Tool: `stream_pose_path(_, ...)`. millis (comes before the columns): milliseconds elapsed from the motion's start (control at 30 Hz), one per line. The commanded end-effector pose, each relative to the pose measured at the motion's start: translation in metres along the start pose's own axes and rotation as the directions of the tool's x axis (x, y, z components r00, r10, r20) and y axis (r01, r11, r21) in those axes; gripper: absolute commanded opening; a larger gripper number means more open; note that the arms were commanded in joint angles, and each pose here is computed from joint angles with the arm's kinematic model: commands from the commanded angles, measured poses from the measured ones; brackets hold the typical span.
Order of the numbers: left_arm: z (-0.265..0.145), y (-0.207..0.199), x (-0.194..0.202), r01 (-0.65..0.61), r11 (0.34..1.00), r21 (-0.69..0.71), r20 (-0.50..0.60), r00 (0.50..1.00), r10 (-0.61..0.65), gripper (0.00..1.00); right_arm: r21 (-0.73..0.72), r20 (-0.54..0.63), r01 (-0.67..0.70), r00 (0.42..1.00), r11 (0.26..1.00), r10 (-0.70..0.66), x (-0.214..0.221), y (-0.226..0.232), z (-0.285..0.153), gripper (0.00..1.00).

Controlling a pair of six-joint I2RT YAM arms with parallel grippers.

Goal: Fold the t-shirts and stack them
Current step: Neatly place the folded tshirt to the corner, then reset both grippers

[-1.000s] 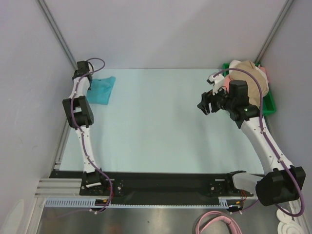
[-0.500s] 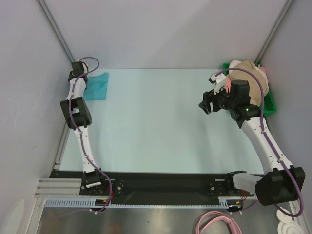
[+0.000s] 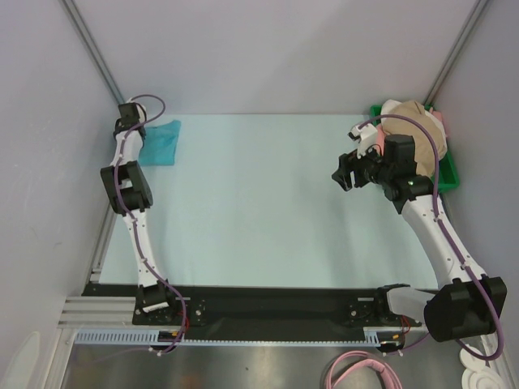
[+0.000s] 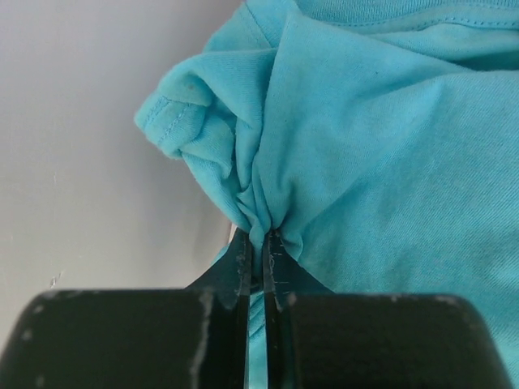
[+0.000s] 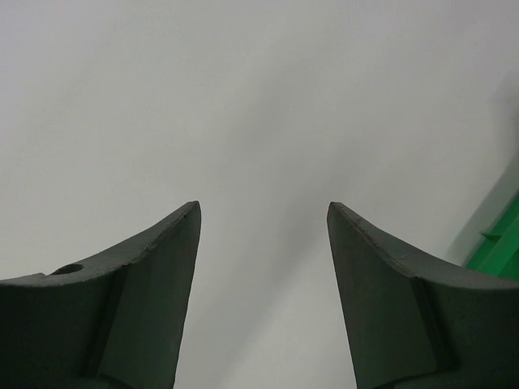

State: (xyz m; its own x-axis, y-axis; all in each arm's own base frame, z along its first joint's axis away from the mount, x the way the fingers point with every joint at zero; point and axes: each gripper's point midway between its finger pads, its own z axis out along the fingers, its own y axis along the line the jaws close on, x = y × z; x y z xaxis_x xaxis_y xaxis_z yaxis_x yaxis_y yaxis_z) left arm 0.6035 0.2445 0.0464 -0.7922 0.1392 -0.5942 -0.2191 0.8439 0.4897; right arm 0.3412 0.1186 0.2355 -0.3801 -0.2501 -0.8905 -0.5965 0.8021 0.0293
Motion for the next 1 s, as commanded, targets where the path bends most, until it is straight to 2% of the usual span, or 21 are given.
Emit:
stream_pose_path(0,-0.006,0.017,-0.027,0.045,0.998,-0.045,0.082,0.996,-0.042,0.08,0.012,0.032,0.016,0.999,1.0,-0.016,-0.007,-0.004,0.001,0.69)
stream_pose_path(67,-0.011,0.02,-0.033,0.066,0.997,-0.052,0.103,0.993,-0.06,0.21,0.013,0.031,0.016,0.999,1.0,-0.016,-0.007,-0.005,0.001,0.69)
stream_pose_path(133,-0.021,0.026,-0.044,0.08,0.995,-0.058,0.137,0.988,-0.071,0.24,0.017,0.028,0.014,0.999,1.0,-0.015,-0.005,-0.006,0.001,0.69)
stream_pose_path(167,-0.021,0.025,-0.044,0.077,0.995,-0.061,0.152,0.986,-0.067,0.42,0.018,0.029,0.016,0.999,1.0,-0.016,-0.005,-0.007,0.001,0.69)
stream_pose_path(200,-0.025,0.025,-0.047,0.072,0.995,-0.068,0.168,0.984,-0.06,0.5,0.018,0.028,0.015,0.999,1.0,-0.016,-0.004,-0.007,0.001,0.69)
stream_pose_path(267,-0.042,0.026,-0.06,0.053,0.994,-0.096,0.216,0.976,-0.031,0.58,0.02,0.027,0.018,0.999,1.0,-0.018,-0.003,-0.009,0.001,0.69)
stream_pose_path(300,-0.049,0.023,-0.065,0.045,0.994,-0.097,0.233,0.972,-0.021,0.68,0.021,0.031,0.02,0.999,1.0,-0.02,-0.004,-0.008,0.0,0.69)
stream_pose_path(400,-0.075,0.01,-0.078,0.023,0.996,-0.09,0.276,0.961,0.002,0.77,0.026,0.045,0.024,0.999,0.999,-0.025,-0.006,-0.009,-0.003,0.69)
stream_pose_path(433,-0.093,0.007,-0.09,0.027,0.996,-0.084,0.304,0.953,0.0,0.84,0.026,0.05,0.027,0.998,0.999,-0.028,-0.007,-0.008,-0.004,0.7)
stream_pose_path(500,-0.105,-0.011,-0.085,0.027,0.999,-0.04,0.303,0.953,-0.013,1.0,0.046,0.08,0.03,0.996,0.998,-0.034,-0.01,-0.01,-0.009,0.73)
stream_pose_path(533,-0.129,-0.016,-0.097,0.037,0.999,-0.022,0.344,0.939,-0.027,1.0,0.059,0.091,0.03,0.995,0.998,-0.035,-0.01,-0.011,-0.01,0.77)
stream_pose_path(600,-0.142,-0.038,-0.085,0.039,0.999,0.038,0.339,0.94,-0.05,1.0,0.083,0.127,0.031,0.991,0.996,-0.042,-0.013,-0.013,-0.013,0.82)
stream_pose_path(633,-0.17,-0.041,-0.094,0.047,0.997,0.067,0.374,0.925,-0.069,1.0,0.099,0.138,0.029,0.99,0.995,-0.042,-0.014,-0.015,-0.014,0.88)
stream_pose_path(667,-0.174,-0.056,-0.078,0.052,0.993,0.109,0.352,0.932,-0.087,1.0,0.114,0.169,0.035,0.984,0.993,-0.054,-0.02,-0.017,-0.016,0.97)
stream_pose_path(700,-0.189,-0.069,-0.079,0.041,0.986,0.162,0.368,0.924,-0.099,1.0,0.12,0.167,0.016,0.985,0.993,-0.036,-0.015,-0.018,-0.014,1.0)
stream_pose_path(733,-0.216,-0.063,-0.086,0.056,0.981,0.185,0.404,0.906,-0.128,1.0,0.142,0.187,0.014,0.982,0.99,-0.041,-0.018,-0.022,-0.014,1.0)
stream_pose_path(767,-0.221,-0.074,-0.069,0.06,0.974,0.218,0.379,0.915,-0.141,1.0,0.144,0.19,0.013,0.981,0.99,-0.041,-0.017,-0.022,-0.013,1.0)
stream_pose_path(800,-0.256,-0.073,-0.079,0.06,0.967,0.249,0.431,0.887,-0.166,1.0,0.142,0.182,0.012,0.983,0.99,-0.038,-0.01,-0.023,-0.009,1.0)
stream_pose_path(867,-0.274,-0.085,-0.06,0.059,0.947,0.316,0.434,0.878,-0.199,1.0,0.151,0.192,0.011,0.981,0.988,-0.04,-0.007,-0.025,-0.006,1.0)
stream_pose_path(933,-0.317,-0.074,-0.065,0.097,0.916,0.389,0.489,0.821,-0.295,1.0,0.158,0.18,0.001,0.983,0.987,-0.029,0.001,-0.029,0.0,1.0)
stream_pose_path(967,-0.318,-0.083,-0.043,0.093,0.904,0.416,0.464,0.834,-0.299,1.0,0.162,0.169,-0.001,0.985,0.987,-0.027,0.005,-0.031,0.002,1.0)
